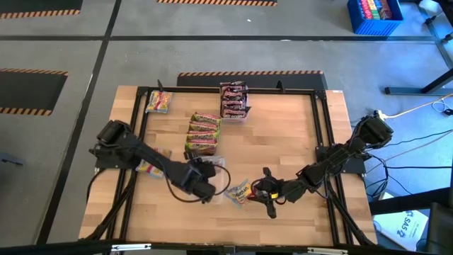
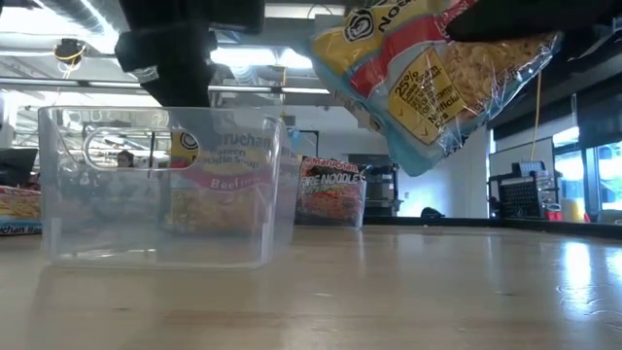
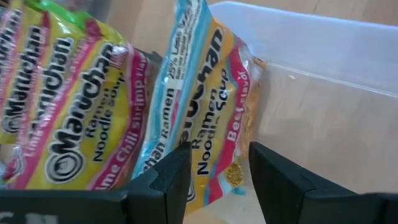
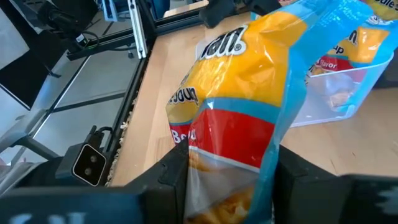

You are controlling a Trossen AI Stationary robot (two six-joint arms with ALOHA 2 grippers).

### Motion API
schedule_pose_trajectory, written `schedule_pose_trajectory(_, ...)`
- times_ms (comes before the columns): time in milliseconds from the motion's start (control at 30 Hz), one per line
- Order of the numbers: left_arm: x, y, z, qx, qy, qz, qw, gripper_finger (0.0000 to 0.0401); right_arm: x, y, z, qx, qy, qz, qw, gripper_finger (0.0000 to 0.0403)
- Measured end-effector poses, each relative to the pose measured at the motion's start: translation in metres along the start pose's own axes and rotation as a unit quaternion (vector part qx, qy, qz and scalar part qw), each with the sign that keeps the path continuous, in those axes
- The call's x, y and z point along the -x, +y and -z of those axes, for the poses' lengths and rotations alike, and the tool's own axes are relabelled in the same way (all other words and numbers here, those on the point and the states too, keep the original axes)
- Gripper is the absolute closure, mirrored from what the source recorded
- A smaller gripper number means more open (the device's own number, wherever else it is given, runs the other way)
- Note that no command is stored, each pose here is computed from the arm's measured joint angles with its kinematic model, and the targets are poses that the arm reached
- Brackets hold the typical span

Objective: Sort Maruchan noodles
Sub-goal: Put the right blue noodle pack into the bottom transparent bin

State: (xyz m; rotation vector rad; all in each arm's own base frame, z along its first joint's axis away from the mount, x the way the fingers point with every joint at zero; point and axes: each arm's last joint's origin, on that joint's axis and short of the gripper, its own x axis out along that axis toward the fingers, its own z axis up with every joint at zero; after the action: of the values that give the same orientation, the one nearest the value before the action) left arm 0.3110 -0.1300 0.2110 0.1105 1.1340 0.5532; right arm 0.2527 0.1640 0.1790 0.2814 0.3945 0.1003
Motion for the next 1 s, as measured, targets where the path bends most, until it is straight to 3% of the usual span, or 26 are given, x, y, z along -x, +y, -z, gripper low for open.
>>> schedule_pose_trajectory(667,-0.025,0.013,-0.012,-0.002,0.025,-0.024,0.999,0.0247,0.0,0.0,0.0,0.013,0.001,0.0,1.0,0.028)
schedule_pose_trajectory(1000,0.02,0.02,-0.009,-0.003,-0.029,0.025,0.999,0.0247,0.0,0.001,-0.002,0.027,-0.013,-0.001,1.0,0.028)
